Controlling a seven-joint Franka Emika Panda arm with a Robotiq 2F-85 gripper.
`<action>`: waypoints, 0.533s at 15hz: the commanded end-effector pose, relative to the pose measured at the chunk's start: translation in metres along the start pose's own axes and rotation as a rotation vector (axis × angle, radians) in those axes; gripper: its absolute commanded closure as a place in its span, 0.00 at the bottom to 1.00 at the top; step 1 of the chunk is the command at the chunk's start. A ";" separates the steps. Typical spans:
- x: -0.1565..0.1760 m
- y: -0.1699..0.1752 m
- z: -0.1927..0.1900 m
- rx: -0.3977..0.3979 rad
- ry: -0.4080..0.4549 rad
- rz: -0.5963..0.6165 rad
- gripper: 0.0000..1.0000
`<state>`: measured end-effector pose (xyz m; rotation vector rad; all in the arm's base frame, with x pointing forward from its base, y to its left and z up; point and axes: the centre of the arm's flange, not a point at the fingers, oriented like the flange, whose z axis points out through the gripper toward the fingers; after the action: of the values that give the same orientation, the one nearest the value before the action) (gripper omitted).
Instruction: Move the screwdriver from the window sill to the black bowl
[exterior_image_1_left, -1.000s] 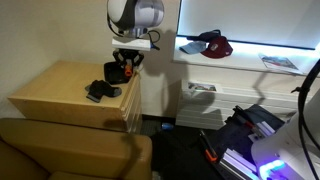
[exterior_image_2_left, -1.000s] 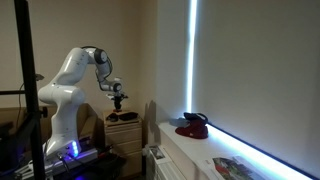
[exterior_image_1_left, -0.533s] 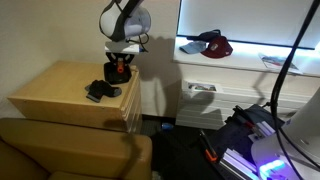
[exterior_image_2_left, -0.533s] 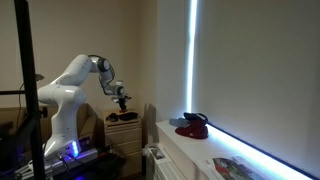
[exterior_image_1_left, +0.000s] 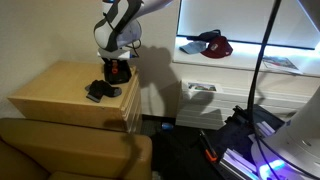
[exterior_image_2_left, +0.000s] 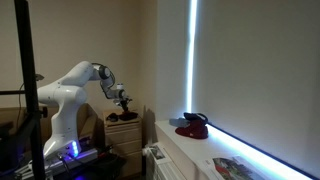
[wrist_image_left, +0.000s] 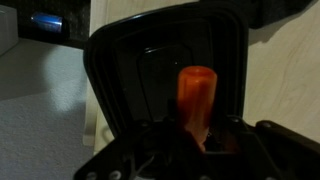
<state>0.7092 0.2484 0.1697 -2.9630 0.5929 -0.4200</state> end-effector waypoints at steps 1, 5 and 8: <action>0.006 -0.005 0.007 -0.022 0.045 0.013 0.63; 0.001 0.008 0.001 -0.092 0.038 0.013 0.32; 0.001 0.007 -0.007 -0.089 0.041 0.025 0.11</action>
<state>0.7127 0.2405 0.1655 -3.0111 0.6506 -0.4705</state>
